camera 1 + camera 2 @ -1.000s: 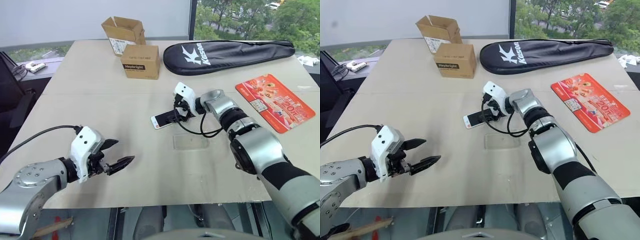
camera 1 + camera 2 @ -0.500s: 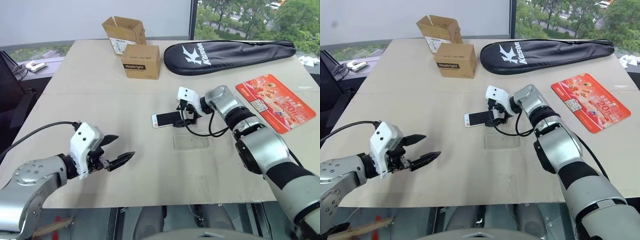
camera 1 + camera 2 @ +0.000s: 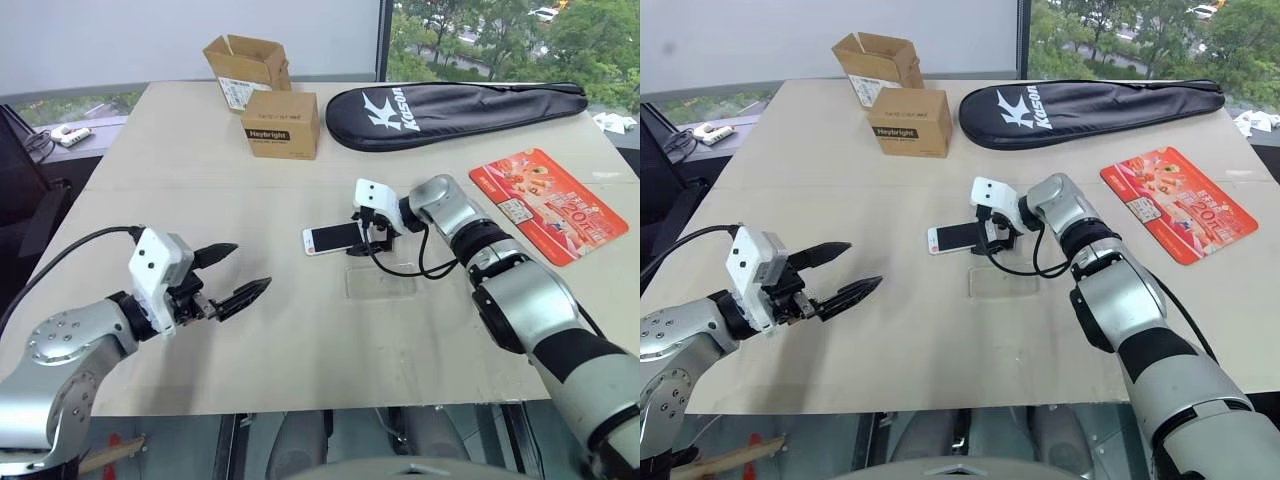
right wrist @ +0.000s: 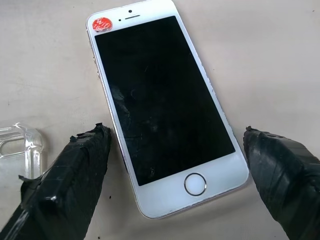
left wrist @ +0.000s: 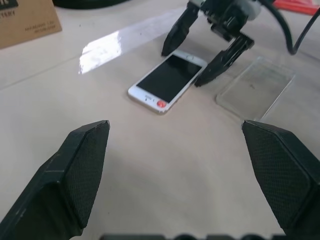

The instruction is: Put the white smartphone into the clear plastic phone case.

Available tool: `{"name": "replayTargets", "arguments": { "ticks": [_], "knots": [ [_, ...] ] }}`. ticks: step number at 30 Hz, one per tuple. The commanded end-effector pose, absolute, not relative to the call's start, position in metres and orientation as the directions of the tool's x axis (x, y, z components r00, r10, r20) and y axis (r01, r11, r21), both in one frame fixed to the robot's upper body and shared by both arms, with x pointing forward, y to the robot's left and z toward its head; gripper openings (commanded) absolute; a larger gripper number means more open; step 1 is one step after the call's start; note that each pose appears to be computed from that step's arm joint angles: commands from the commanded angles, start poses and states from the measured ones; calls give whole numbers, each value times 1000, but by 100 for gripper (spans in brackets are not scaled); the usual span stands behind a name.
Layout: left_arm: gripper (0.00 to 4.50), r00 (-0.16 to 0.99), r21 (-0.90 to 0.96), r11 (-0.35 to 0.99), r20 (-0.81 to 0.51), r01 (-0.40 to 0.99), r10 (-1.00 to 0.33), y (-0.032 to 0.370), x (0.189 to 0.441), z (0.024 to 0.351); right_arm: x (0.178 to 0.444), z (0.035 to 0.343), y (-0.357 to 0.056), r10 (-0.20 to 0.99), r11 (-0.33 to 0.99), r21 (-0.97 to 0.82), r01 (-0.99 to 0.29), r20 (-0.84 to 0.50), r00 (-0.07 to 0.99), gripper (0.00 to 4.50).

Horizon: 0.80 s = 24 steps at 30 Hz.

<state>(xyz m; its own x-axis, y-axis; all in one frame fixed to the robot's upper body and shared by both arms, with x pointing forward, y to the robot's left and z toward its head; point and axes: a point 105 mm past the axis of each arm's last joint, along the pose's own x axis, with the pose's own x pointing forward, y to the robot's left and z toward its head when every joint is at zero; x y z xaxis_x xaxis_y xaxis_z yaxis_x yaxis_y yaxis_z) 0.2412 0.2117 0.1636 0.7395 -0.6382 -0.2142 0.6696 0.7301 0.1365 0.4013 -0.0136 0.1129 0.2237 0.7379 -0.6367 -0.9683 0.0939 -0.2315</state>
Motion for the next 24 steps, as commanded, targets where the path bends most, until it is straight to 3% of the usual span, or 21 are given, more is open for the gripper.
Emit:
{"name": "replayTargets", "arguments": {
  "ticks": [1, 2, 5, 6, 18, 24],
  "knots": [
    [450, 747, 177, 726, -182, 664, -639, 212, 239, 174, 398, 88, -32, 658, 89, -206, -975, -723, 213, 410],
    [450, 745, 173, 725, -189, 666, -639, 212, 238, 172, 398, 87, -33, 652, 85, -204, -975, -729, 210, 395],
    [450, 739, 164, 722, -206, 673, -642, 210, 235, 169, 397, 85, -33, 647, 76, -208, -975, -734, 207, 285],
    [450, 739, 163, 722, -208, 673, -641, 210, 235, 169, 397, 85, -33, 646, 72, -211, -975, -735, 207, 278],
    [450, 725, 156, 710, -218, 687, -653, 207, 237, 166, 401, 91, -37, 658, 94, -235, -968, -715, 237, 278],
    [450, 725, 154, 710, -217, 687, -654, 208, 238, 165, 408, 117, -35, 739, 137, -267, -954, -614, 278, 278]
  ]
}}
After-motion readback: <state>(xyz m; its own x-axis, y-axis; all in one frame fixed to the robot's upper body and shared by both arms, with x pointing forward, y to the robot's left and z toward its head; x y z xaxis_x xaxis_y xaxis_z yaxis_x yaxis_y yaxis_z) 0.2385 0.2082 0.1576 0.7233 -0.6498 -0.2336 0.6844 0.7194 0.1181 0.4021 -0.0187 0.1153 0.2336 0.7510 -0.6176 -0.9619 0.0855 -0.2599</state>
